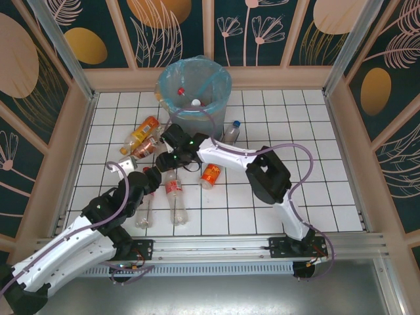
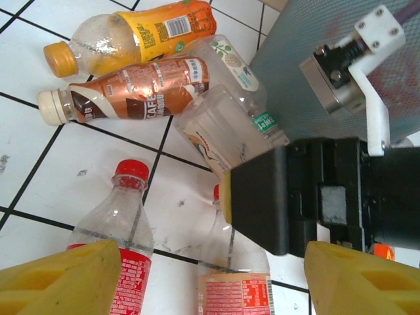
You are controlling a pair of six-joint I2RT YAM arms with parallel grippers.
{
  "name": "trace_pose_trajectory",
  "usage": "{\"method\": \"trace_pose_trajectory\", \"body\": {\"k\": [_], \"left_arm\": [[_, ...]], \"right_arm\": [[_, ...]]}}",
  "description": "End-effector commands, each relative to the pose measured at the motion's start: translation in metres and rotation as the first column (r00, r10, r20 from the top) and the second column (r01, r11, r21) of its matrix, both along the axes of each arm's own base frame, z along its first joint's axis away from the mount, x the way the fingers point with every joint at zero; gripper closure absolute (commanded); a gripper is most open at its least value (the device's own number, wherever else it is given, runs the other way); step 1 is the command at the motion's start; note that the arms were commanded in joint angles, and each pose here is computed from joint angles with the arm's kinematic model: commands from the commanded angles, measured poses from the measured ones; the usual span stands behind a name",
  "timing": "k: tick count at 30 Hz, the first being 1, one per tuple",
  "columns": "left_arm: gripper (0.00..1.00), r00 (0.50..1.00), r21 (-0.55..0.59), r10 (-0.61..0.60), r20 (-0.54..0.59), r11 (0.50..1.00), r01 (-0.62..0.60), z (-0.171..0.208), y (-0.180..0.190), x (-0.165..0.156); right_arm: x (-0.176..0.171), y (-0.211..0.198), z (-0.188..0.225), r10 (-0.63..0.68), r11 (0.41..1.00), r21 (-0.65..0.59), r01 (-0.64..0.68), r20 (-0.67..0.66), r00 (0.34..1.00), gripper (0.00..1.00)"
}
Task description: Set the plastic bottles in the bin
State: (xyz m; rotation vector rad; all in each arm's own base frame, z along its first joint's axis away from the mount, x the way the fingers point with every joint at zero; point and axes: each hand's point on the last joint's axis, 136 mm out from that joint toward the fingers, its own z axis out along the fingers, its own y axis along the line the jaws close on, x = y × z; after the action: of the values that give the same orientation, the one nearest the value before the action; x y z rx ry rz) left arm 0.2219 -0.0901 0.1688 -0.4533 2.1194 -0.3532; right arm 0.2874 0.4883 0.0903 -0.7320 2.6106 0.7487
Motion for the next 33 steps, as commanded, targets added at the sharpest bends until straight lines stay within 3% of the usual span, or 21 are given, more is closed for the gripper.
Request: {"method": "trace_pose_trajectory", "body": {"k": [1, 7, 19, 24, 33], "left_arm": [[0.25, 1.000, 0.022, 0.024, 0.016, 0.999, -0.024, 0.002, 0.006, 0.002], [0.25, 0.997, 0.034, 0.054, 0.060, 0.998, -0.056, 0.015, 0.013, 0.004], [0.25, 0.990, 0.057, 0.081, 0.117, 0.994, -0.088, 0.031, 0.025, 0.004], [0.25, 0.984, 0.038, 0.104, 0.146, 0.993, -0.111, 0.039, 0.031, 0.002], [0.24, 0.982, 0.033, 0.108, 0.156, 0.993, -0.114, 0.040, 0.033, 0.000]], "right_arm": [[0.000, -0.009, -0.025, -0.034, 0.993, -0.113, 0.030, -0.032, 0.999, 0.40], [0.002, -0.011, -0.038, -0.047, 0.981, -0.187, 0.042, -0.026, 0.999, 0.40], [-0.006, -0.004, -0.005, -0.040, 0.975, -0.215, 0.056, 0.079, 0.996, 0.42], [-0.013, -0.009, -0.024, -0.046, 0.967, -0.246, 0.057, 0.049, 0.998, 0.48], [-0.012, -0.012, -0.047, -0.065, 0.953, -0.294, 0.075, 0.046, 0.997, 0.46]]}}
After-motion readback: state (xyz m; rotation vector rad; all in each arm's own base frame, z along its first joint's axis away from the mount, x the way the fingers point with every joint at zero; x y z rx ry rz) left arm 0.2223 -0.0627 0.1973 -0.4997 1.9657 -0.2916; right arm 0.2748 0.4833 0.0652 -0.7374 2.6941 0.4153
